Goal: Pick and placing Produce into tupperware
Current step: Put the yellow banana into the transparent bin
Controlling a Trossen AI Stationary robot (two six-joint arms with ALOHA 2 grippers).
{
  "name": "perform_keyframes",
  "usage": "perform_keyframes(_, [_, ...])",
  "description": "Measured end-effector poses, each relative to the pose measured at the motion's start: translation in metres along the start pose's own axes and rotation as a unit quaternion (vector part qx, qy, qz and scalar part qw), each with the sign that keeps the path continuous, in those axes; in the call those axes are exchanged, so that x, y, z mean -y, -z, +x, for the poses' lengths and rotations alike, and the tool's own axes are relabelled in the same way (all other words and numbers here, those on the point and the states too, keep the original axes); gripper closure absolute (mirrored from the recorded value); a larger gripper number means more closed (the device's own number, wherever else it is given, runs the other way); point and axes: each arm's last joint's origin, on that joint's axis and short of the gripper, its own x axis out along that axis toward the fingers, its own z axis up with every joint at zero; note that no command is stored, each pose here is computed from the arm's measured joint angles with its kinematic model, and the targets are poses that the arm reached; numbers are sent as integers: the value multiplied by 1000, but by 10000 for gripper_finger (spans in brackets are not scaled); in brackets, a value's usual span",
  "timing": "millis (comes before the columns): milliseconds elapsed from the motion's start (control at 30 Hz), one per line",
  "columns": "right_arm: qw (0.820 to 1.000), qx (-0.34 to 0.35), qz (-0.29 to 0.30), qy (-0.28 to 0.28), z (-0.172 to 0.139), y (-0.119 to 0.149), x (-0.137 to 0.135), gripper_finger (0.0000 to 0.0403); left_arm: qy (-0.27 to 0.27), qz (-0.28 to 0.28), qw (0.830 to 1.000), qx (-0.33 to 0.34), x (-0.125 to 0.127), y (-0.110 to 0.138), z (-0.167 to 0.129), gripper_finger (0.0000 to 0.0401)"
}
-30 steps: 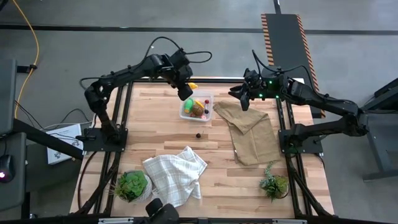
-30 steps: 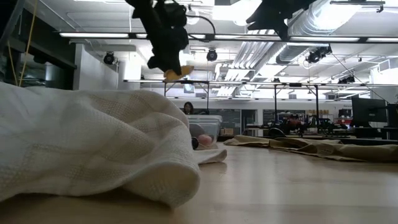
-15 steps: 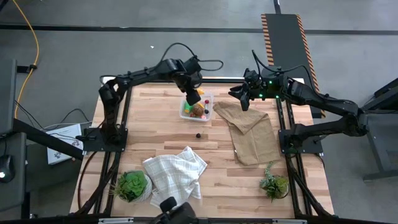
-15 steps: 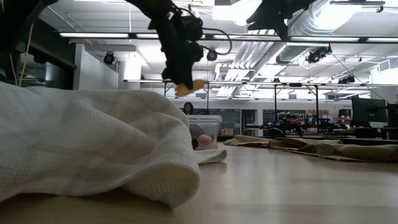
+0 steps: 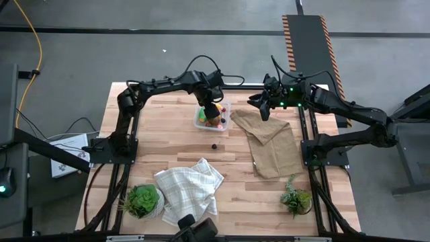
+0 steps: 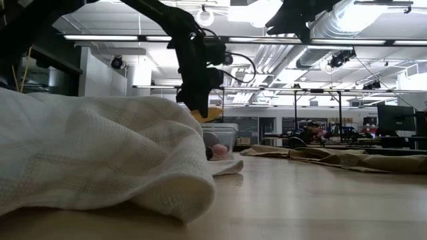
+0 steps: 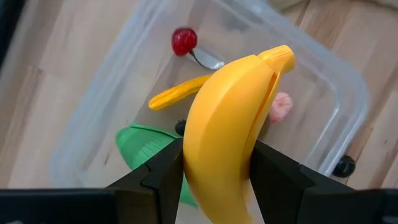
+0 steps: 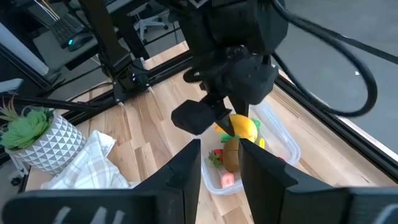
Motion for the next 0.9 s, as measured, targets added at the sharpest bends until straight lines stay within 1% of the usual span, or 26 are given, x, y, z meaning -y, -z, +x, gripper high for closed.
perform_keyframes(400, [1000,-3,-14,1,0,1,0,304,5,0,1000,-12,-1,-1,11,242])
perform_keyframes(500, [1000,-3,-19,1,0,1,0,304,13,0,1000,-21,-1,1,13,242])
perform_keyframes(767, [1000,-3,-26,1,0,1,0,304,35,5,999,-14,0,0,12,242])
perform_keyframes(900, [1000,-3,-30,1,0,1,0,304,36,7,999,-9,0,-1,12,239])
